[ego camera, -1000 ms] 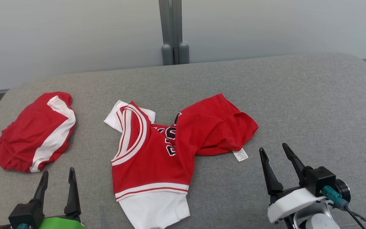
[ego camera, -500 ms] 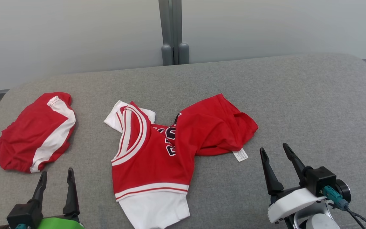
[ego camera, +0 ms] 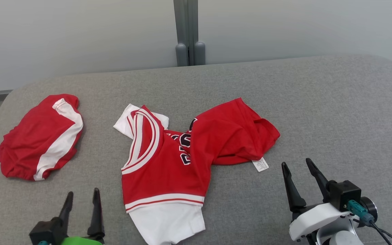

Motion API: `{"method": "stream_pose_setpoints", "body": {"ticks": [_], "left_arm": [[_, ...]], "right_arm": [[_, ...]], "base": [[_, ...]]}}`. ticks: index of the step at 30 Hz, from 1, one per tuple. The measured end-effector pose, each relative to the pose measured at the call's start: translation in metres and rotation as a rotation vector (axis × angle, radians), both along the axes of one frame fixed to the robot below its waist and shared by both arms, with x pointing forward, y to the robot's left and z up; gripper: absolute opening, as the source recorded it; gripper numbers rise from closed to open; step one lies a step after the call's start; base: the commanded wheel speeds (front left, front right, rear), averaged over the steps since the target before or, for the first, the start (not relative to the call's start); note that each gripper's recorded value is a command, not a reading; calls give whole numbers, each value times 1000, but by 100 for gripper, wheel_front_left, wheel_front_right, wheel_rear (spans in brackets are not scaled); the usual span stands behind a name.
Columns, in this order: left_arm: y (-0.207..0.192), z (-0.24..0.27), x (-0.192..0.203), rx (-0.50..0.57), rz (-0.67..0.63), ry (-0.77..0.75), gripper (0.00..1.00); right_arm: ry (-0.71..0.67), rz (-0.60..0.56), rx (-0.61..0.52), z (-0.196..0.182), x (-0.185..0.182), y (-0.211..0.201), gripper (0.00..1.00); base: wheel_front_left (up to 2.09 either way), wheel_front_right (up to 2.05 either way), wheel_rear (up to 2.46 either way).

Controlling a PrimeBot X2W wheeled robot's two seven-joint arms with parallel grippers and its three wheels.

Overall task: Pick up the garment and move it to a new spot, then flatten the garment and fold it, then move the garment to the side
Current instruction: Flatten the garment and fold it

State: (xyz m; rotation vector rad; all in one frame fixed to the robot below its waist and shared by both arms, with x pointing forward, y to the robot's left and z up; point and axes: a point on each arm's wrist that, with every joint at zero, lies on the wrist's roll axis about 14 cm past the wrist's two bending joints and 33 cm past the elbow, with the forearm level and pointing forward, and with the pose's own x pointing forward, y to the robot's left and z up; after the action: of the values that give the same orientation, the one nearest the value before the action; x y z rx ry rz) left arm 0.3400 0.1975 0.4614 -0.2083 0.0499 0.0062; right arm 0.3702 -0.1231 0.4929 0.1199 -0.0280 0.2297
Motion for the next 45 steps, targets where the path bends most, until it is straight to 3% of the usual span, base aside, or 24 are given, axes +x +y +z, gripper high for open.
{"method": "stream_pose_setpoints", "body": {"ticks": [19,31,43,44,45], "left_arm": [[-99,-93,-44,-152,-255,342,100],[-97,-106,-45,-271,-202,408,100],[-117,-107,-48,-321,-281,442,100],[-118,-107,-48,-319,-288,445,99],[-118,-108,-47,-321,-291,447,44]], "right_arm": [[160,88,-38,-48,51,30,100],[268,140,-60,-81,71,51,100],[330,145,-60,-101,67,54,100],[331,144,-59,-101,67,54,52],[331,144,-59,-101,67,54,0]], "base": [[0,0,0],[0,0,0],[0,0,0],[0,0,0],[0,0,0]]}}
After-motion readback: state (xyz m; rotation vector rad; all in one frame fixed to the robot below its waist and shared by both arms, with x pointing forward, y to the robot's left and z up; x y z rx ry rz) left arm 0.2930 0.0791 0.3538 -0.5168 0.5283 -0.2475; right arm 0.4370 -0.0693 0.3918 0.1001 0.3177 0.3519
